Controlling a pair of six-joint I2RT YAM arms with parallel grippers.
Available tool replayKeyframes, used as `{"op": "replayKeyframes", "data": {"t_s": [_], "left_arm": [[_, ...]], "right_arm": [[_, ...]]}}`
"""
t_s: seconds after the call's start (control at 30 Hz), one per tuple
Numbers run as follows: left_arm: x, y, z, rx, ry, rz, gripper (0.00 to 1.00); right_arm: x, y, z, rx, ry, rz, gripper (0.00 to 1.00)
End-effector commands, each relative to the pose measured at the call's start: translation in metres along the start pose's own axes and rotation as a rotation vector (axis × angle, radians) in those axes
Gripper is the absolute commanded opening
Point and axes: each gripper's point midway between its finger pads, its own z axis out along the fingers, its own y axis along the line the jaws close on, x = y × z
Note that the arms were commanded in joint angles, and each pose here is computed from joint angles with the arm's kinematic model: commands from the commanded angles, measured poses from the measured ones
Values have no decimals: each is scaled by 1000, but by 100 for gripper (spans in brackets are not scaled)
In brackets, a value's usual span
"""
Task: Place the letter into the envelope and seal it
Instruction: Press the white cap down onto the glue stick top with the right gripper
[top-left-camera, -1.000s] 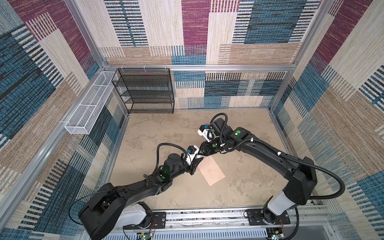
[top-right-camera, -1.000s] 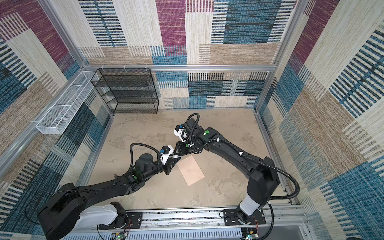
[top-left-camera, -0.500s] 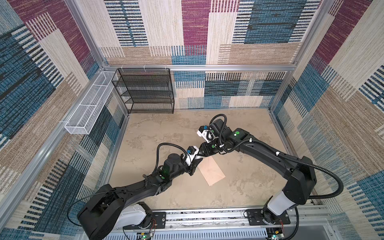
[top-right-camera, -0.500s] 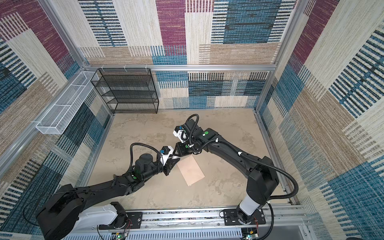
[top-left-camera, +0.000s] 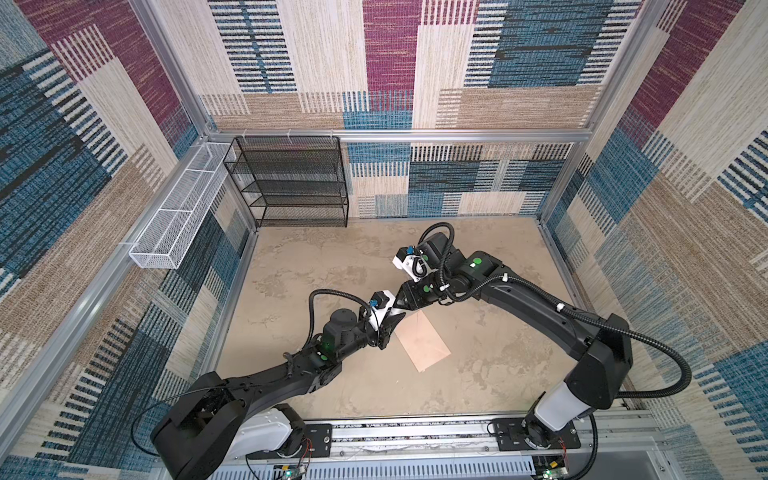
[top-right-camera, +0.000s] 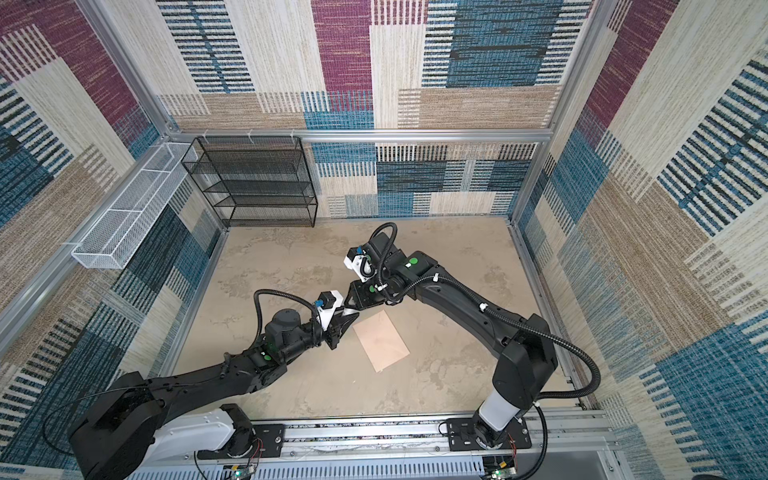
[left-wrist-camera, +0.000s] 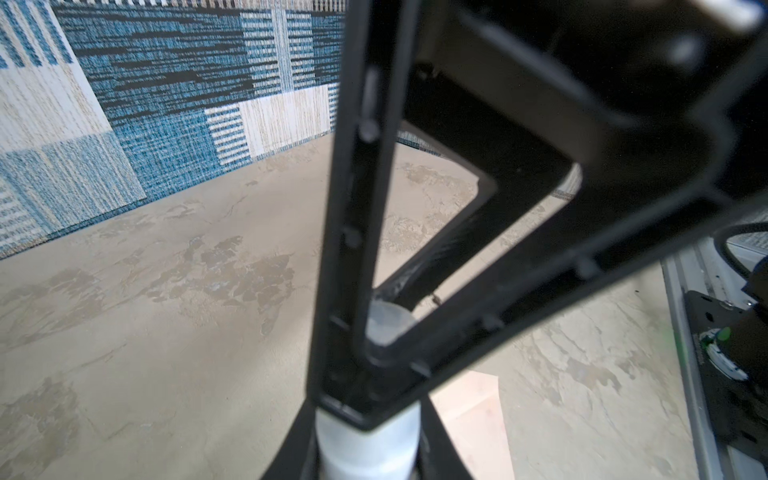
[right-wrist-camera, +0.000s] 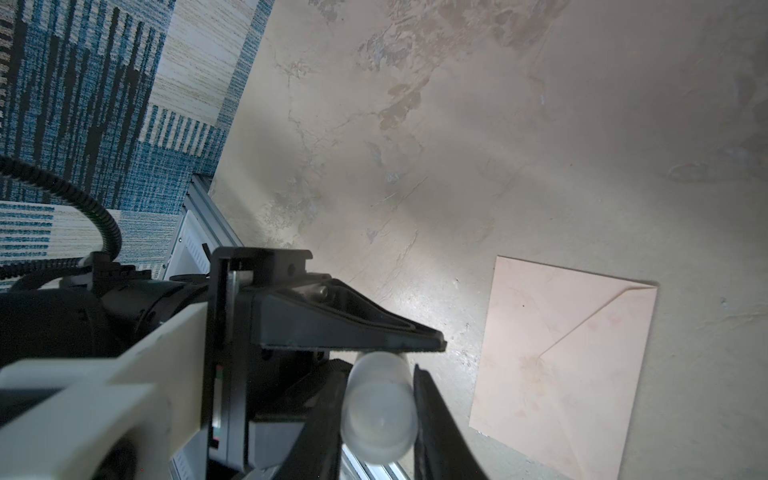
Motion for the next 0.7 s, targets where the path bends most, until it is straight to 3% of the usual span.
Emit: {"op": "replayKeyframes", "data": {"t_s": [0.0,0.47,0.67], "left_arm": [[-88,-15,-20,56,-358,125,0],[-71,-18,-21,75,-306,115,0],[-67,-19,-21,77,-296,111,0]], "right_arm": [[5,-16,1,95,30,30,30],[-32,-6,-24,141,-66,3,37],[-49,3,-39,143,-117,-11,48]]}}
